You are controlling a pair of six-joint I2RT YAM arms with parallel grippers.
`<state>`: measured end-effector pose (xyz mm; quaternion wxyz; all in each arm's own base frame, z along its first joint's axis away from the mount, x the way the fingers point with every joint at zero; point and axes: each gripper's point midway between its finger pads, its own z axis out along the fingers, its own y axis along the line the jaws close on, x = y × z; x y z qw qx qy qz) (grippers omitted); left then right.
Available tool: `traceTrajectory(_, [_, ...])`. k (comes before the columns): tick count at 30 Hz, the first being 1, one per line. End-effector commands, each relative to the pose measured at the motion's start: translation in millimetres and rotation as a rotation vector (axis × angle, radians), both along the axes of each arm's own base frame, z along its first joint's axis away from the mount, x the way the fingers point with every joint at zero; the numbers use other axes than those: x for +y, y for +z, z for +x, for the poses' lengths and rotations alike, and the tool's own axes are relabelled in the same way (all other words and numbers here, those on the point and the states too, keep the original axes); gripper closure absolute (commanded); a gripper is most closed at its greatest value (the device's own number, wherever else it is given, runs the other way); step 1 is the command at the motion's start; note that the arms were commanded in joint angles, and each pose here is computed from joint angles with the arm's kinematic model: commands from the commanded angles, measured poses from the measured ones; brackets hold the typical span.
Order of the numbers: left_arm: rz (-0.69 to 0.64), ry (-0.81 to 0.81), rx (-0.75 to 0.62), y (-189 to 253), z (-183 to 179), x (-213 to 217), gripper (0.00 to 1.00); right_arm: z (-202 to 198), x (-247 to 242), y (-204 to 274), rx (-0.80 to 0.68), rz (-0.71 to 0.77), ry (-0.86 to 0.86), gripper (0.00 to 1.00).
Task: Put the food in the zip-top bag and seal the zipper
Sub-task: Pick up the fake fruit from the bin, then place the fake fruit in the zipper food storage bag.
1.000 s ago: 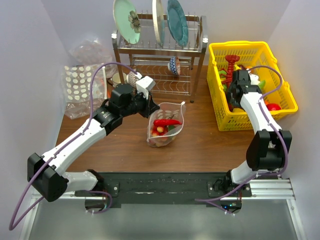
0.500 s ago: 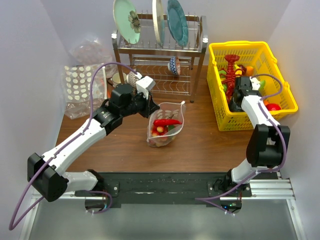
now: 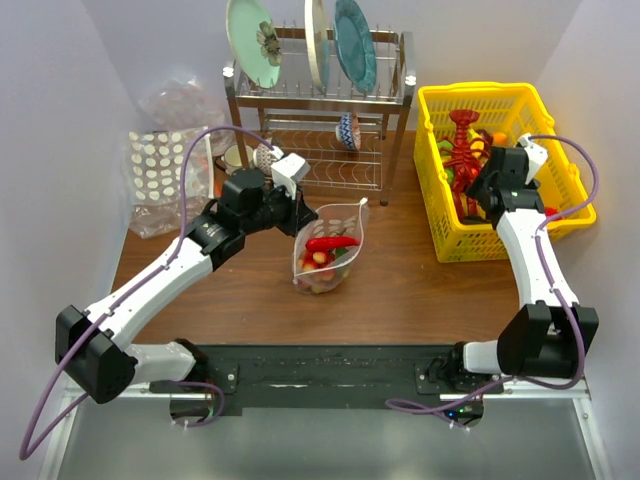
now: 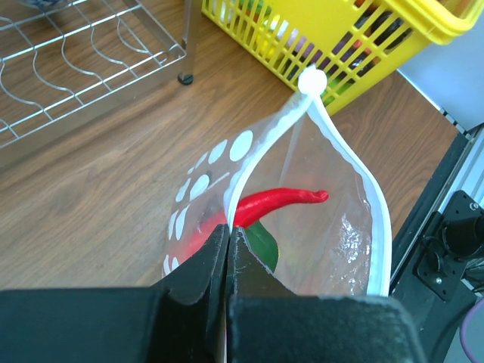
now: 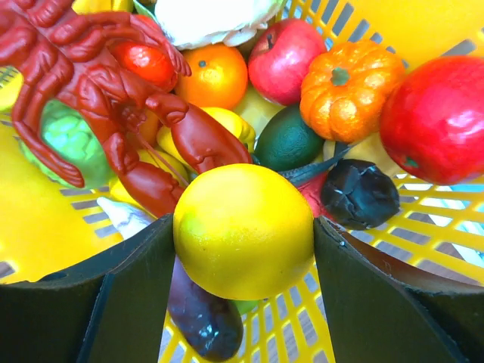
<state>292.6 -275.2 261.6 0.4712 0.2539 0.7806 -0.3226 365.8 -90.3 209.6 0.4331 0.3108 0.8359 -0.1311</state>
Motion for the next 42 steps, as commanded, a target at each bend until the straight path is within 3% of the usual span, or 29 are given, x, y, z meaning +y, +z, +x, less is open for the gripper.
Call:
traceTrajectory(1, [-0.020, 0.015, -0.046, 6.8, 10.3, 1.2, 1.00, 6.1, 4.9, 46.2, -0.121, 0.012, 0.036, 0.49])
traceTrajectory(9, [-0.026, 0.020, -0.053, 8.1, 12.1, 3.5, 1.00, 22.3, 81.4, 130.2, -0.368, 0.198, 0.437, 0.49])
traceTrajectory(14, [-0.034, 0.025, -0.063, 10.2, 13.1, 5.5, 1.00, 9.8, 117.4, 173.1, -0.503, 0.276, 0.616, 0.50])
traceTrajectory(20, [-0.035, 0.033, -0.063, 10.1, 15.1, 7.4, 1.00, -18.7, 197.4, 198.6, -0.587, 0.497, 1.000, 0.53])
traceTrajectory(26, [-0.049, 0.037, -0.059, 11.5, 17.1, 10.4, 1.00, -56.8, 275.7, 187.0, -0.530, 0.547, 1.294, 0.54])
traceTrajectory(32, [-0.055, 0.038, -0.058, 11.6, 18.3, 11.6, 1.00, -86.9, 325.2, 171.6, -0.498, 0.626, 1.457, 0.53])
traceTrajectory(42, [-0.058, 0.041, -0.057, 11.9, 19.1, 13.1, 1.00, -88.3, 362.7, 125.0, -0.368, 0.638, 1.507, 0.47])
